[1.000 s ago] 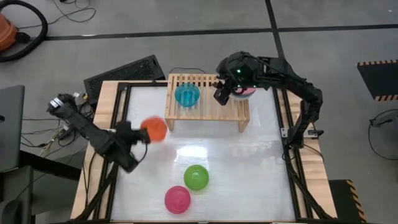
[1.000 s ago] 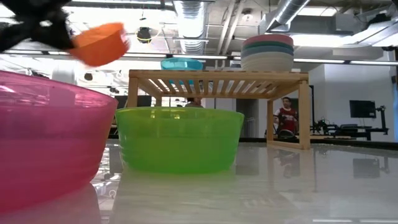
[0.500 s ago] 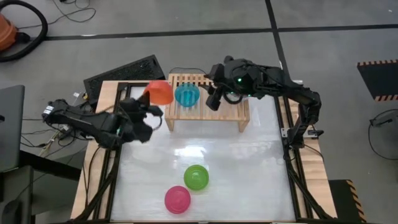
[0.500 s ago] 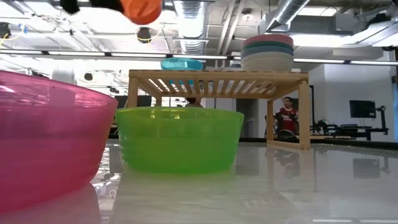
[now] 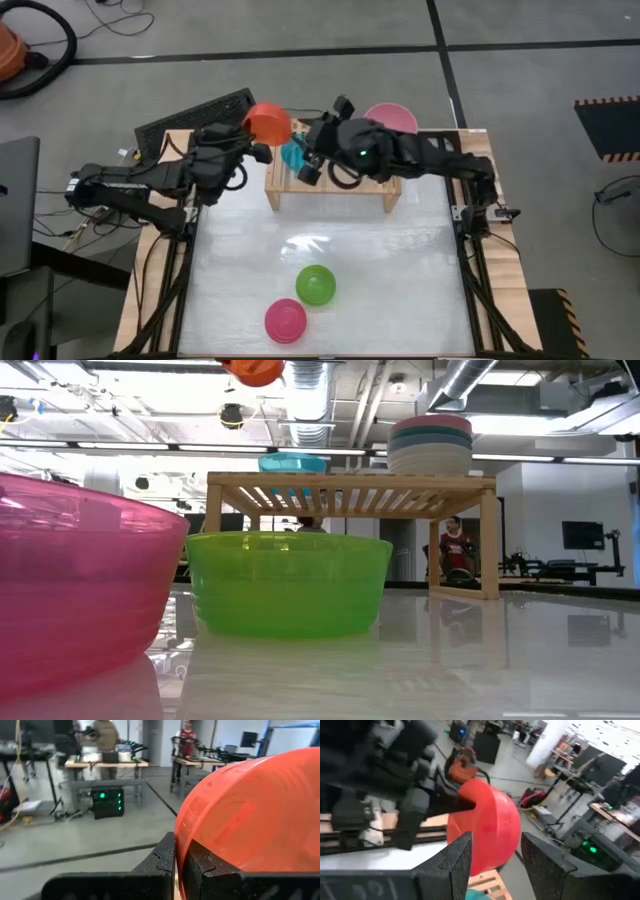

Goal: Place and stack bowls onto a shelf
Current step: Stack the orange bowl on top of the light blue bowl on the shelf

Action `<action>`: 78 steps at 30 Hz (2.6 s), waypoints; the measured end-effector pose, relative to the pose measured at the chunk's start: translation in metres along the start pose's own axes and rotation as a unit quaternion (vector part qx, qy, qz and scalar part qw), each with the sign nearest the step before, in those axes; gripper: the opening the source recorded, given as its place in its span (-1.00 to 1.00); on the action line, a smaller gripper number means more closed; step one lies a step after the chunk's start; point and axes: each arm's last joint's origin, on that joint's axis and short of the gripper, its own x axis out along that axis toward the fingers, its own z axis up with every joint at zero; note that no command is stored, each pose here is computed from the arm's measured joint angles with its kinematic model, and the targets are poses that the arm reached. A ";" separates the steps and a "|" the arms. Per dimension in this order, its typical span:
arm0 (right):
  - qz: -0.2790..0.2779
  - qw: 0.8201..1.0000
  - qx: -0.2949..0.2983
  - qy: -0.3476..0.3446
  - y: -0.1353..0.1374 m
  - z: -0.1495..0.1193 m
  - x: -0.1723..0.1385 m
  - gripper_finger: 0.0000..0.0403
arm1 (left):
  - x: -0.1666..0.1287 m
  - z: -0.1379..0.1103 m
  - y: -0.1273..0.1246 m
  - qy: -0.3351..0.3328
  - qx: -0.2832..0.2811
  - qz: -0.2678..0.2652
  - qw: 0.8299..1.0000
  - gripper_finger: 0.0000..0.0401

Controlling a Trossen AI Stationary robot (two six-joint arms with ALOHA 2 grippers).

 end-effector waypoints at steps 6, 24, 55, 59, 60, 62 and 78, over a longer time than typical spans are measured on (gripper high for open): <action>-0.025 0.999 0.022 -0.011 0.004 -0.002 0.014 -0.04 | 0.004 0.009 -0.002 -0.014 0.040 -0.032 0.999 -1.00; -0.040 0.996 0.034 0.071 0.000 -0.024 0.028 -0.15 | 0.019 0.009 -0.016 -0.053 0.234 -0.098 0.966 -1.00; -0.016 0.994 0.028 0.102 -0.001 -0.032 0.028 -0.88 | 0.013 0.031 -0.019 -0.103 0.285 -0.187 0.934 -0.12; -0.021 0.993 0.025 0.111 -0.007 -0.035 0.033 -0.88 | 0.012 0.041 -0.015 -0.115 0.317 -0.166 0.927 0.03; -0.018 0.993 0.026 0.114 -0.009 -0.036 0.034 -0.88 | 0.011 0.043 -0.013 -0.116 0.320 -0.161 0.926 0.05; -0.009 0.993 0.029 0.118 -0.014 -0.038 0.038 -0.88 | 0.008 0.051 -0.008 -0.126 0.307 -0.157 0.930 0.09; 0.058 0.971 0.169 0.156 -0.088 -0.067 0.075 -0.88 | -0.008 0.073 0.035 -0.114 0.165 -0.181 0.963 0.14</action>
